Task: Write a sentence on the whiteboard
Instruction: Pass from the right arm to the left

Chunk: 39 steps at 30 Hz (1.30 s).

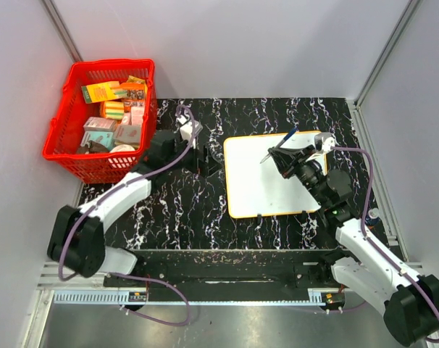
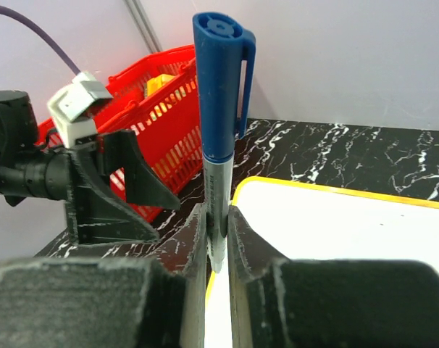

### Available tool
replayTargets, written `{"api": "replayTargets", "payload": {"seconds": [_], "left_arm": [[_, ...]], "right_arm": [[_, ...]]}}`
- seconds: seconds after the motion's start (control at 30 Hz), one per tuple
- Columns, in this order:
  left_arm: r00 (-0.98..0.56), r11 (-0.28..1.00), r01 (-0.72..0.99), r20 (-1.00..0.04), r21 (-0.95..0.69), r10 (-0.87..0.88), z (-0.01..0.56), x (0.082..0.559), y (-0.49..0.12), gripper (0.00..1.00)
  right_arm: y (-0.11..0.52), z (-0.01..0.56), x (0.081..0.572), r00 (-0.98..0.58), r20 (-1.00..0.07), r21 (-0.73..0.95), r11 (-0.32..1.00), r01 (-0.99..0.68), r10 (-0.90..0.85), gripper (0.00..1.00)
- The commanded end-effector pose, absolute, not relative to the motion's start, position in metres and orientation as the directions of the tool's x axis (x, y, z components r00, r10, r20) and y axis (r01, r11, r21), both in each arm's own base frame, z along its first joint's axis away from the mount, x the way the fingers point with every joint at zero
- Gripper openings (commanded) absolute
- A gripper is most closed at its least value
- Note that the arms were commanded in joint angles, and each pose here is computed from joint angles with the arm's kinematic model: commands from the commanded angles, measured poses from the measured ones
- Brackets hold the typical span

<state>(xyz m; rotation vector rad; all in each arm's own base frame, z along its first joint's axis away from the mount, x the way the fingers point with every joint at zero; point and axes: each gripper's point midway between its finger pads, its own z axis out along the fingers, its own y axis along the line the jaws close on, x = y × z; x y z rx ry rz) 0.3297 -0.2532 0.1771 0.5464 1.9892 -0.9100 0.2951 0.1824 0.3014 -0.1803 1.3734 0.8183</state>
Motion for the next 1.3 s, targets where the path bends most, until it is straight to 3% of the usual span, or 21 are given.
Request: {"api": "replayTargets", "payload": {"seconds": [0.0,0.3,0.83,0.93,0.97,1.1,1.17,1.27], "left_arm": [[-0.298,0.428,0.865,-0.954,-0.260,0.023,0.252,0.290,-0.274,0.99],[-0.143,0.209,0.968,-0.990,-0.136,0.017,0.303,0.245,-0.319,0.95],[-0.155,-0.042,0.987,-0.988,-0.154,-0.025,0.326,0.234,-0.389,0.84],[-0.159,-0.058,0.986,-0.987,-0.157,-0.022,0.323,0.231,-0.394,0.63],[-0.160,-0.063,0.985,-0.987,-0.159,-0.022,0.323,0.230,-0.395,0.49],[-0.167,-0.076,0.983,-0.986,-0.165,-0.016,0.321,0.231,-0.397,0.12],[-0.158,-0.077,0.985,-0.987,-0.155,-0.023,0.324,0.230,-0.396,0.00],[-0.138,-0.065,0.989,-0.990,-0.136,-0.027,0.331,0.231,-0.395,0.00]], "right_arm": [[0.195,0.325,0.277,-0.025,-0.894,0.337,0.634,-0.696,0.448,0.00],[0.205,0.341,0.254,-0.104,-0.849,0.404,0.510,-0.759,0.518,0.00],[0.201,0.360,0.237,-0.097,-0.830,0.405,0.475,-0.781,0.549,0.00],[0.200,0.363,0.236,-0.091,-0.823,0.407,0.471,-0.783,0.561,0.00],[0.200,0.361,0.237,-0.096,-0.819,0.415,0.470,-0.779,0.565,0.00],[0.198,0.365,0.235,-0.090,-0.802,0.425,0.458,-0.781,0.591,0.00],[0.197,0.364,0.236,-0.092,-0.799,0.432,0.461,-0.775,0.595,0.00],[0.197,0.363,0.236,-0.102,-0.802,0.438,0.463,-0.770,0.588,0.00]]}}
